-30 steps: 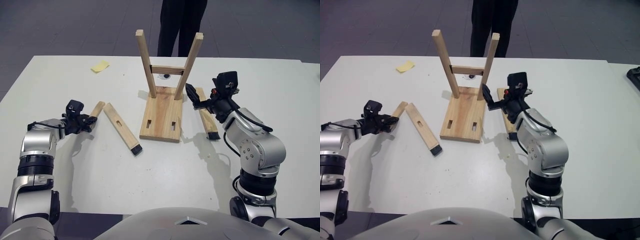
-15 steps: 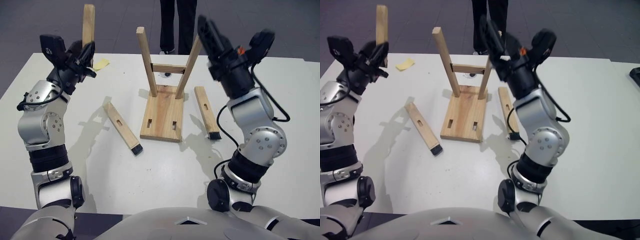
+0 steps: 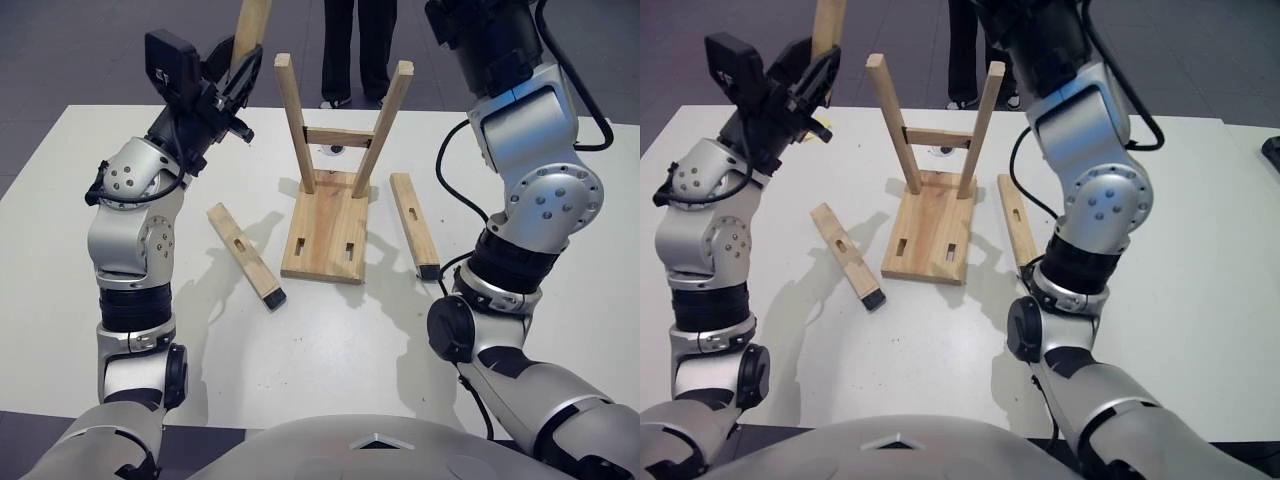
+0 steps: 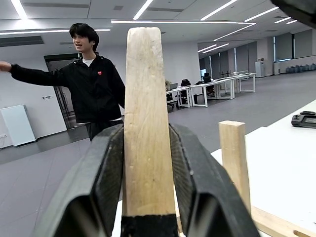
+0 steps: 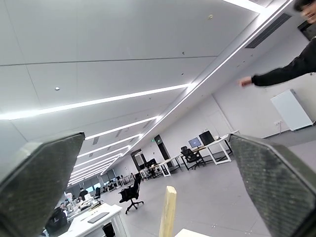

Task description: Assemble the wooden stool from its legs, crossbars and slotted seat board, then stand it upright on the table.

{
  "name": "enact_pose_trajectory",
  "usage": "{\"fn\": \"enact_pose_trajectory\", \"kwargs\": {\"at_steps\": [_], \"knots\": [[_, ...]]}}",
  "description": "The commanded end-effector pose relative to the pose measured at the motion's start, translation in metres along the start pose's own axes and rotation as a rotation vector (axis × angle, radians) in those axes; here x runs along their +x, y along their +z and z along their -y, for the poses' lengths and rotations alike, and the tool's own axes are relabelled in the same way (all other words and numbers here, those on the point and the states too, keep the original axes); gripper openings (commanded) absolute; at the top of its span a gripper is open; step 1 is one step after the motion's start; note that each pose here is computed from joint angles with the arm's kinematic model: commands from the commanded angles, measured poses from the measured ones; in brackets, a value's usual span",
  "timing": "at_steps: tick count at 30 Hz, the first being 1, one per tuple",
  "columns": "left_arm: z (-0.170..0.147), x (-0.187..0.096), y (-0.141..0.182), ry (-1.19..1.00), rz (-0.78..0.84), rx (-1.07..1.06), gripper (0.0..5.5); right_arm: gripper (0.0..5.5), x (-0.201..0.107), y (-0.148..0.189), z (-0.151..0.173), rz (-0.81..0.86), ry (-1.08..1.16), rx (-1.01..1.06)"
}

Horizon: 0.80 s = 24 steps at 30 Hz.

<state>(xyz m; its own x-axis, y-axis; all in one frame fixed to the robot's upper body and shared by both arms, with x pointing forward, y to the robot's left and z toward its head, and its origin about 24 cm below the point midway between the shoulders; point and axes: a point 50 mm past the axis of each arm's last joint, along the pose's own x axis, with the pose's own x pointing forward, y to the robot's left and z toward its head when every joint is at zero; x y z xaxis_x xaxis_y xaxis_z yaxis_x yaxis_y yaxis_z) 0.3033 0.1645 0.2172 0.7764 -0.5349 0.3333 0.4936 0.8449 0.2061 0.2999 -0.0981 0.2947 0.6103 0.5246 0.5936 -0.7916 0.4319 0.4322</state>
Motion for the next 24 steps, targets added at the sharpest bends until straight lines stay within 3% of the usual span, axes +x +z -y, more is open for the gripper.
{"fn": "enact_pose_trajectory", "kwargs": {"at_steps": [1, 9, 17, 24], "knots": [[0.007, 0.005, 0.004, -0.047, 0.021, 0.032, 1.3, 5.4, 0.01, -0.015, 0.005, -0.078, 0.013, 0.017], [0.024, 0.011, 0.002, -0.114, 0.029, 0.033, 1.3, 5.4, 0.016, -0.038, 0.023, -0.159, 0.012, 0.099], [0.033, 0.011, -0.003, -0.142, 0.019, 0.044, 1.3, 5.4, 0.016, -0.055, 0.021, -0.247, 0.05, 0.043], [0.036, 0.009, -0.005, -0.146, 0.013, 0.057, 1.3, 4.4, 0.011, -0.061, 0.02, -0.276, 0.069, 0.025]]}}
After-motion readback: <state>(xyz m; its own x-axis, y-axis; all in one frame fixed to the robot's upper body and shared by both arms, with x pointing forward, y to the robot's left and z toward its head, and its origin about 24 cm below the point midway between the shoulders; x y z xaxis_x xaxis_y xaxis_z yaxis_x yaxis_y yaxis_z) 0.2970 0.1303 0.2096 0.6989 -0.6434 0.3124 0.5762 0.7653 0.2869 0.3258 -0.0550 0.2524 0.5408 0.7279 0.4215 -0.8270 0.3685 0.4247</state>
